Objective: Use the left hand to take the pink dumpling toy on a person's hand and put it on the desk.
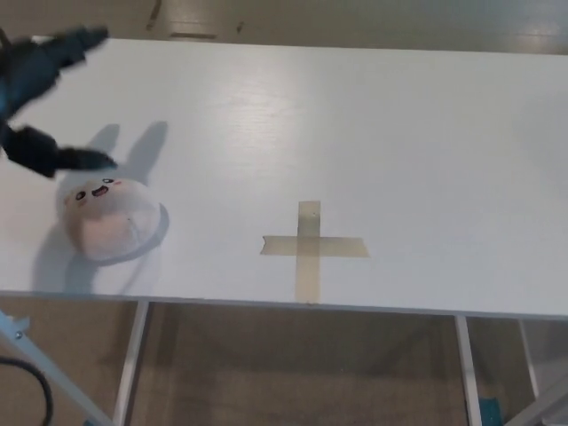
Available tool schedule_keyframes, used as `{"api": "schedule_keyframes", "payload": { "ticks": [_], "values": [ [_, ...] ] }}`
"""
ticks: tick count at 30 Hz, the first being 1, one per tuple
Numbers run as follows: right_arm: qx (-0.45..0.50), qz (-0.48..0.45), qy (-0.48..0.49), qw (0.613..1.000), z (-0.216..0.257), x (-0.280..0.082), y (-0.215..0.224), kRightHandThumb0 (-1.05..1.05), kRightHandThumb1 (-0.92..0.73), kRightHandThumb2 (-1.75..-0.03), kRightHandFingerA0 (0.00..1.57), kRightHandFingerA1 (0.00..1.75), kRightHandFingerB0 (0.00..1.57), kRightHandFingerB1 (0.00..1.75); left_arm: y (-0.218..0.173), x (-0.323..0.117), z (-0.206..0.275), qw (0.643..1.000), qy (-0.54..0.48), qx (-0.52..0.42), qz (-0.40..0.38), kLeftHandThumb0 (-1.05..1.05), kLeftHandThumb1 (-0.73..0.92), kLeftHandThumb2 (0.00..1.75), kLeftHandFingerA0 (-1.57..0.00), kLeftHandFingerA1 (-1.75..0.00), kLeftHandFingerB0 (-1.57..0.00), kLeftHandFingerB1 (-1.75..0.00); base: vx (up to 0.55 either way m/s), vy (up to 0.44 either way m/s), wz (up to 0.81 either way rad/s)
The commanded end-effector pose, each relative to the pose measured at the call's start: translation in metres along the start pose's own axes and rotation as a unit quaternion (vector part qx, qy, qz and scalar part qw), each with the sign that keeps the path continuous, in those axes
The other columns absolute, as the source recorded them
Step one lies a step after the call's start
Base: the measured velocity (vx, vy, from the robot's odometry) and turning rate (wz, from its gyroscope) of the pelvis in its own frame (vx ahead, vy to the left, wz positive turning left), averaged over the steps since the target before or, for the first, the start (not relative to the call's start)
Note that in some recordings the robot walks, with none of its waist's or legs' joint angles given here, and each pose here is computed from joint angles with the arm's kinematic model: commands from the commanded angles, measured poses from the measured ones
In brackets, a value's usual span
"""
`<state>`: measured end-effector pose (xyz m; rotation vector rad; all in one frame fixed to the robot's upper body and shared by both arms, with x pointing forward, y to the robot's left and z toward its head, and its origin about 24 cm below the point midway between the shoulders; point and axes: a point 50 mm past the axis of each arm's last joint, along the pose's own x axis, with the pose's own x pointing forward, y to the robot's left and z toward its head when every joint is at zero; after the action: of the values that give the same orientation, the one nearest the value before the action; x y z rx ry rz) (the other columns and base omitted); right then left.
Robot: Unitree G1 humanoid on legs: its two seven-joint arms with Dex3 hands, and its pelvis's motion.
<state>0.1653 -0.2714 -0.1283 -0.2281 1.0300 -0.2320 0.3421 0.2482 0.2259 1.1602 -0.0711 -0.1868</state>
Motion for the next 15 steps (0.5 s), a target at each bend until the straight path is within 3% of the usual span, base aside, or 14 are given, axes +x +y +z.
{"api": "schedule_keyframes", "payload": {
  "ticks": [1,2,8,10,15],
  "values": [
    [-0.001,-0.002,0.010,1.000,-0.006,-0.001,-0.004,-0.26,-0.70,-0.61,0.56,0.43,0.48,0.41,0.028,-0.032,0.014,0.996,-0.075,-0.026,0.039,-0.93,0.49,0.65,0.00,0.00,0.00,-0.03,0.00,0.000,0.00],
    [0.000,-0.003,0.011,1.000,-0.006,-0.001,-0.004,-0.26,-0.70,-0.61,0.56,0.43,0.48,0.41,0.030,-0.043,0.017,0.994,-0.098,-0.020,0.051,-0.80,0.42,0.86,0.00,0.00,0.00,-0.02,0.00,0.000,0.00],
    [-0.005,-0.002,0.012,1.000,-0.007,-0.001,-0.004,-0.26,-0.70,-0.61,0.56,0.43,0.49,0.41,0.024,-0.100,0.027,0.978,-0.185,-0.008,0.092,-0.78,0.43,0.85,0.00,0.00,0.00,-0.03,0.00,0.000,0.00],
    [-0.006,-0.001,0.013,1.000,-0.009,-0.001,-0.003,-0.26,-0.70,-0.61,0.56,0.43,0.49,0.41,0.016,-0.121,0.028,0.973,-0.206,-0.015,0.101,-0.69,0.39,0.83,0.00,-0.13,-0.03,-0.17,0.00,0.000,0.00],
    [-0.008,0.003,0.016,1.000,-0.014,-0.002,-0.002,-0.26,-0.70,-0.61,0.56,0.43,0.49,0.41,-0.002,-0.157,0.026,0.965,-0.233,-0.039,0.111,-0.68,0.41,0.76,-0.06,-0.26,-0.09,-0.27,0.00,0.000,0.00]
  ]
}}
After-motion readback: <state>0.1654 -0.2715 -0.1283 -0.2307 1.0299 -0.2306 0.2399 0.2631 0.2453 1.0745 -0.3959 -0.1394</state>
